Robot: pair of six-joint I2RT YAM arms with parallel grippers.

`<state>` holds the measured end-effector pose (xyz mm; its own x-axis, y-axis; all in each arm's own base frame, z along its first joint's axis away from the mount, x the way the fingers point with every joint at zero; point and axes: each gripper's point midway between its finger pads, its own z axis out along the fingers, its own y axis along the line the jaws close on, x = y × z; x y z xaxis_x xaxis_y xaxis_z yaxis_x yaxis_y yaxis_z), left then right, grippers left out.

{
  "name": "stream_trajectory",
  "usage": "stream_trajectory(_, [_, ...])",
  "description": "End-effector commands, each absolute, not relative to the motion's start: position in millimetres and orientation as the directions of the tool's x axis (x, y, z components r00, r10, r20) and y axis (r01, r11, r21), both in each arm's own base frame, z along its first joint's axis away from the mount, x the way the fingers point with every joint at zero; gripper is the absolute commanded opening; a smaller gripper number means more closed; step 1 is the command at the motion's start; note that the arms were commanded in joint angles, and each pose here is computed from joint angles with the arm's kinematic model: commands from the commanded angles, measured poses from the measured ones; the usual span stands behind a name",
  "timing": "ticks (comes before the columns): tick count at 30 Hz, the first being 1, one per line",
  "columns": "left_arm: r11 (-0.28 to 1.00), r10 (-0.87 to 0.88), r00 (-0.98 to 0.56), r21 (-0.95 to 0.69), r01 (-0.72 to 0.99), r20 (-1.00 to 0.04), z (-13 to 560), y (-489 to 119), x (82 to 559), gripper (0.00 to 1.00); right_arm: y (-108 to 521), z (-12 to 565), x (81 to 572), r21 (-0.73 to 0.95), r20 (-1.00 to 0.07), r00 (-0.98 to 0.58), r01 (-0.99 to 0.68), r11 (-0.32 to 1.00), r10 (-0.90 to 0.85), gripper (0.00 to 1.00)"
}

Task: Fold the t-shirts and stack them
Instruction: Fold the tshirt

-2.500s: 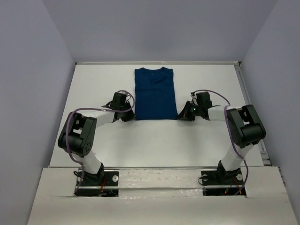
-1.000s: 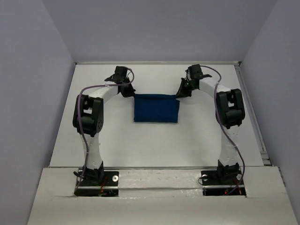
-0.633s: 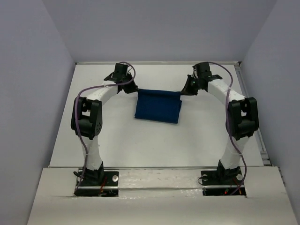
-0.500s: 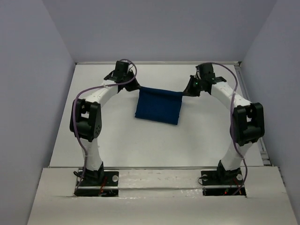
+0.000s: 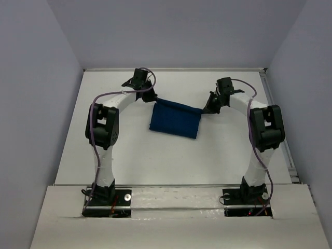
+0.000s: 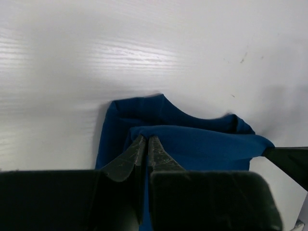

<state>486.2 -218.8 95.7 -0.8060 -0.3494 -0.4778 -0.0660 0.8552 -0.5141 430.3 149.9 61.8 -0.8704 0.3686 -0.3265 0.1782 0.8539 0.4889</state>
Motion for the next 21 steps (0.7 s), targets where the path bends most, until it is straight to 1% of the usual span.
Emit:
stream_trajectory(1, [0.881, -0.369, -0.757, -0.463, -0.099, -0.540, 99.5, -194.8, 518.5, 0.00, 142.0, 72.8, 470.9, 0.488, -0.407, -0.833, 0.148, 0.860, 0.374, 0.00])
stream_trajectory(4, [0.874, -0.388, -0.756, -0.470, -0.121, -0.527, 92.6, -190.9, 522.8, 0.00, 140.7, 66.3, 478.0, 0.469, -0.406, -0.840, 0.147, 0.871, 0.361, 0.00])
stream_trajectory(7, [0.866, -0.411, -0.750, -0.480, -0.142, -0.519, 87.5, -189.7, 519.2, 0.00, 140.3, 73.6, 487.9, 0.465, -0.438, -0.827, 0.127, 0.876, 0.352, 0.00])
stream_trajectory(8, [0.862, -0.417, -0.747, -0.486, -0.144, -0.518, 87.1, -190.0, 518.6, 0.00, 140.7, 73.7, 491.1, 0.465, -0.443, -0.825, 0.123, 0.877, 0.351, 0.02])
stream_trajectory(9, [0.856, -0.433, -0.746, -0.489, -0.167, -0.505, 82.9, -184.0, 516.3, 0.00, 141.3, 74.1, 492.1, 0.463, -0.442, -0.829, 0.116, 0.879, 0.342, 0.05])
stream_trajectory(11, [0.837, -0.461, -0.720, -0.523, -0.160, -0.519, 95.1, -185.3, 515.1, 0.00, 143.5, 82.8, 501.5, 0.475, -0.473, -0.812, 0.092, 0.875, 0.341, 0.19])
stream_trajectory(13, [0.829, -0.486, -0.704, -0.528, -0.183, -0.519, 93.9, -176.1, 511.6, 0.00, 146.0, 96.4, 509.9, 0.486, -0.498, -0.798, 0.068, 0.871, 0.340, 0.37])
stream_trajectory(14, [0.817, -0.508, -0.681, -0.545, -0.187, -0.527, 104.0, -170.7, 515.4, 0.13, 149.4, 110.7, 516.7, 0.497, -0.511, -0.792, 0.046, 0.866, 0.335, 0.53])
stream_trajectory(15, [0.815, -0.511, -0.678, -0.549, -0.186, -0.529, 107.0, -170.7, 515.4, 0.24, 150.6, 118.7, 519.5, 0.498, -0.522, -0.788, 0.030, 0.866, 0.327, 0.59])
stream_trajectory(17, [0.806, -0.537, -0.643, -0.558, -0.198, -0.546, 120.8, -157.5, 520.7, 0.44, 153.6, 138.1, 520.4, 0.505, -0.541, -0.782, -0.008, 0.863, 0.309, 0.68])
stream_trajectory(18, [0.801, -0.541, -0.637, -0.568, -0.191, -0.549, 126.7, -158.7, 521.9, 0.52, 154.3, 144.1, 518.8, 0.508, -0.545, -0.780, -0.017, 0.861, 0.306, 0.69])
stream_trajectory(19, [0.796, -0.548, -0.628, -0.576, -0.188, -0.552, 132.3, -154.8, 525.4, 0.65, 157.4, 149.3, 515.3, 0.522, -0.541, -0.785, -0.031, 0.853, 0.302, 0.69])
stream_trajectory(20, [0.797, -0.545, -0.637, -0.573, -0.191, -0.546, 132.8, -155.2, 523.8, 0.80, 159.9, 153.8, 510.4, 0.534, -0.532, -0.792, -0.040, 0.845, 0.299, 0.68])
stream_trajectory(21, [0.795, -0.546, -0.627, -0.580, -0.178, -0.556, 142.2, -155.6, 524.5, 0.86, 162.0, 161.9, 505.5, 0.544, -0.536, -0.791, -0.058, 0.837, 0.294, 0.61])
